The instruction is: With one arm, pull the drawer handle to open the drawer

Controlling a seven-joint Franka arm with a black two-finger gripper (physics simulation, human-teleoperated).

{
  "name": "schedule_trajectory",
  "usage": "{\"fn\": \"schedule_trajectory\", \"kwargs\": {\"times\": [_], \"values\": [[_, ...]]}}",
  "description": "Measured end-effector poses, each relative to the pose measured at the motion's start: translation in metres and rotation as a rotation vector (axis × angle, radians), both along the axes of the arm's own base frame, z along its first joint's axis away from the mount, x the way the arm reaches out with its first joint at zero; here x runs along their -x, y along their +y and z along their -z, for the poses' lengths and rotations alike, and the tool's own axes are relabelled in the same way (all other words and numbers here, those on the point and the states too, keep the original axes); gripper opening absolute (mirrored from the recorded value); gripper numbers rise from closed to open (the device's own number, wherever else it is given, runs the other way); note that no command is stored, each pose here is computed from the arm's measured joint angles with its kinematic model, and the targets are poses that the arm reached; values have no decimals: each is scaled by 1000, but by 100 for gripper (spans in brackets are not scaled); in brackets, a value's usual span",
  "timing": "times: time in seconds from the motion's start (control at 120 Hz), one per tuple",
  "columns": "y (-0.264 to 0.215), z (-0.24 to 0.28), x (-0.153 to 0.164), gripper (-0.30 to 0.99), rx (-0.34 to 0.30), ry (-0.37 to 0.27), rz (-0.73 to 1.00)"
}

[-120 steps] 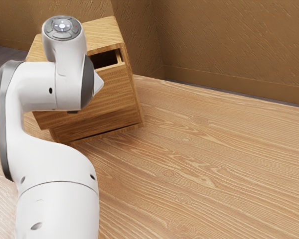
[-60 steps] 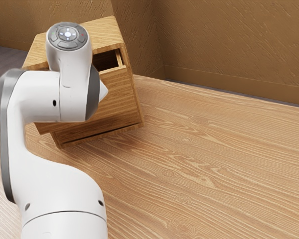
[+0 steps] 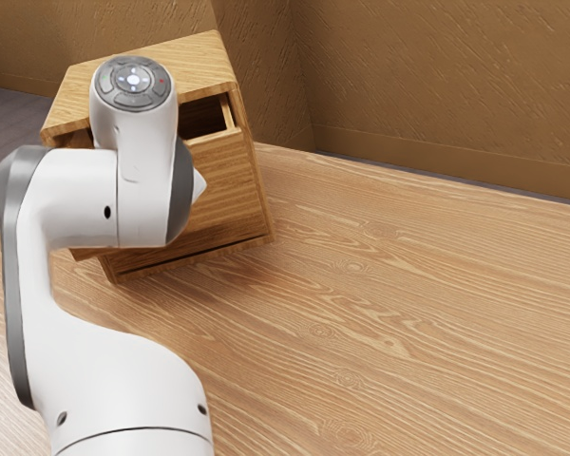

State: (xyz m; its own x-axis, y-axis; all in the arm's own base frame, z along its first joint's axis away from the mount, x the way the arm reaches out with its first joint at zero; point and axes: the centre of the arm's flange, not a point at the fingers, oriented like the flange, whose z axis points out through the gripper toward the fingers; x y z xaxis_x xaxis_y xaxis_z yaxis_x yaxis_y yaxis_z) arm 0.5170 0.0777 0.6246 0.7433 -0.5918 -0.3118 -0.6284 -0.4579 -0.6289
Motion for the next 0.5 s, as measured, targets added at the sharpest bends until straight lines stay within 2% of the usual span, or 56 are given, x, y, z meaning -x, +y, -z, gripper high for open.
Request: {"fn": "schedule_trajectory", "kwargs": {"times": [0.25, 0.317, 0.35, 0.383, 0.442, 0.475, 0.5], "values": [[-14, -22, 9, 52, -12, -35, 18], [-40, -52, 20, 53, -26, -72, 59], [-66, -76, 33, 55, -10, -104, 114], [-97, -99, 51, 56, 54, -137, 202], [-124, -138, 88, 59, 324, -184, 421], [-135, -148, 88, 60, 468, -160, 530], [-147, -142, 80, 61, 533, -118, 568]]}}
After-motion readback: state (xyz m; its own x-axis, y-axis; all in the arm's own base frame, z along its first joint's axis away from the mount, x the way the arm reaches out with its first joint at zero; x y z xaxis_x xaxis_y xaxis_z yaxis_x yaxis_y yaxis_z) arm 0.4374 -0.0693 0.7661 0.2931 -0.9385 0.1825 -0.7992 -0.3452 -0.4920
